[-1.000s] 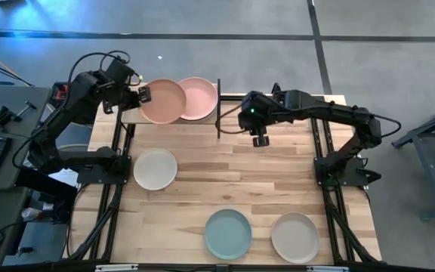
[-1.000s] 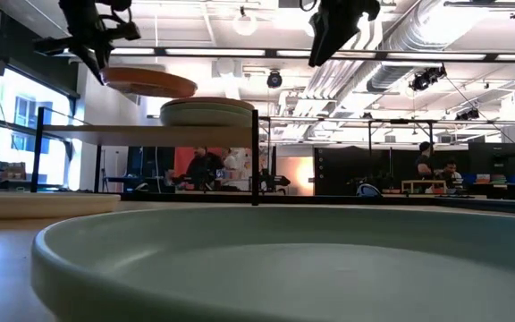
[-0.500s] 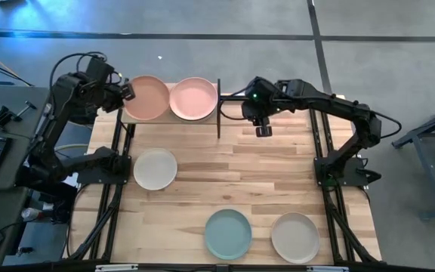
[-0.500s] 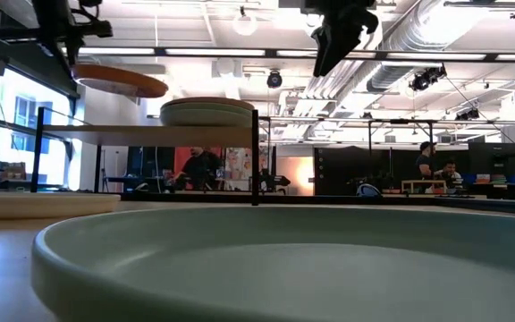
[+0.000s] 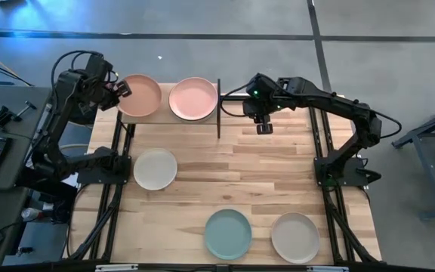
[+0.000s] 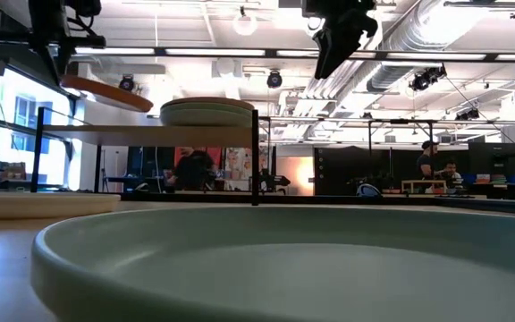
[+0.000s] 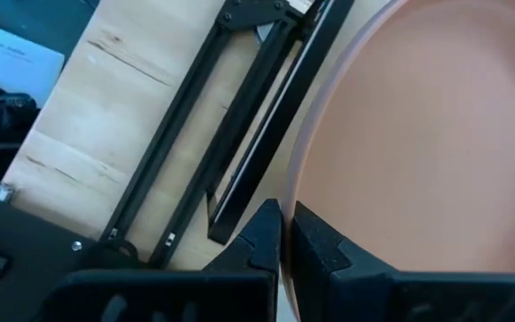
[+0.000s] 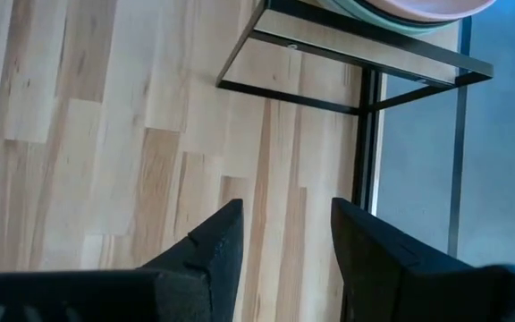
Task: Place and stack plates onto a shelf
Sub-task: Put the orange plate on the shelf
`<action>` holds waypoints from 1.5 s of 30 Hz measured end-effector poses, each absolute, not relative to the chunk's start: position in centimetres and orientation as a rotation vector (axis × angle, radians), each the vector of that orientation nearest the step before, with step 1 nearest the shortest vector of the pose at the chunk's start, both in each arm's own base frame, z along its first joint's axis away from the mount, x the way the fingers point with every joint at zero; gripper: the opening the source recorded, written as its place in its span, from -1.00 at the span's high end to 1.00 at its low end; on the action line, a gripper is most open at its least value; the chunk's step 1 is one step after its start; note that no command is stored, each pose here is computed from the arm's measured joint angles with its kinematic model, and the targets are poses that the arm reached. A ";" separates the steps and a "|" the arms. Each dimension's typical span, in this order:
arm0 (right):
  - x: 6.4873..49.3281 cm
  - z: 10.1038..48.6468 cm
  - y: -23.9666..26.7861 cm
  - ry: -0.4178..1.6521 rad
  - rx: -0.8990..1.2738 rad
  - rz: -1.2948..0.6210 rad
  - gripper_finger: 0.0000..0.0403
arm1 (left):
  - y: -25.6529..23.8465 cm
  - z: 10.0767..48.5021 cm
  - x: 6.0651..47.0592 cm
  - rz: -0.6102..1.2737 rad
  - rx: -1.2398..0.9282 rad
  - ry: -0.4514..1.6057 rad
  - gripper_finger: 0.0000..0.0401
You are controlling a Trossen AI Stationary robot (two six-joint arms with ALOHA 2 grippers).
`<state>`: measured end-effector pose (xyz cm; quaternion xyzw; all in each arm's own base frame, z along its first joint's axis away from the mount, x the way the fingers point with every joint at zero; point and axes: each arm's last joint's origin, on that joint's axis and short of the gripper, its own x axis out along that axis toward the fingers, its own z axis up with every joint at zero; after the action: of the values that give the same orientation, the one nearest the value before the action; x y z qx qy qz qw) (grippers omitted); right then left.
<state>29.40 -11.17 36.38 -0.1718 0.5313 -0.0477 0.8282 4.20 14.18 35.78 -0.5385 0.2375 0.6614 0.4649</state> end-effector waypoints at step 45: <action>28.1 36.2 -13.4 1.180 -0.328 -0.147 0.27 | 19.8 31.8 6.7 1.594 -1.388 0.863 0.78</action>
<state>28.11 -13.42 36.19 -0.1539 0.5535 -0.0689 0.8156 6.65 19.84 31.82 -0.5529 0.3437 0.6347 0.4163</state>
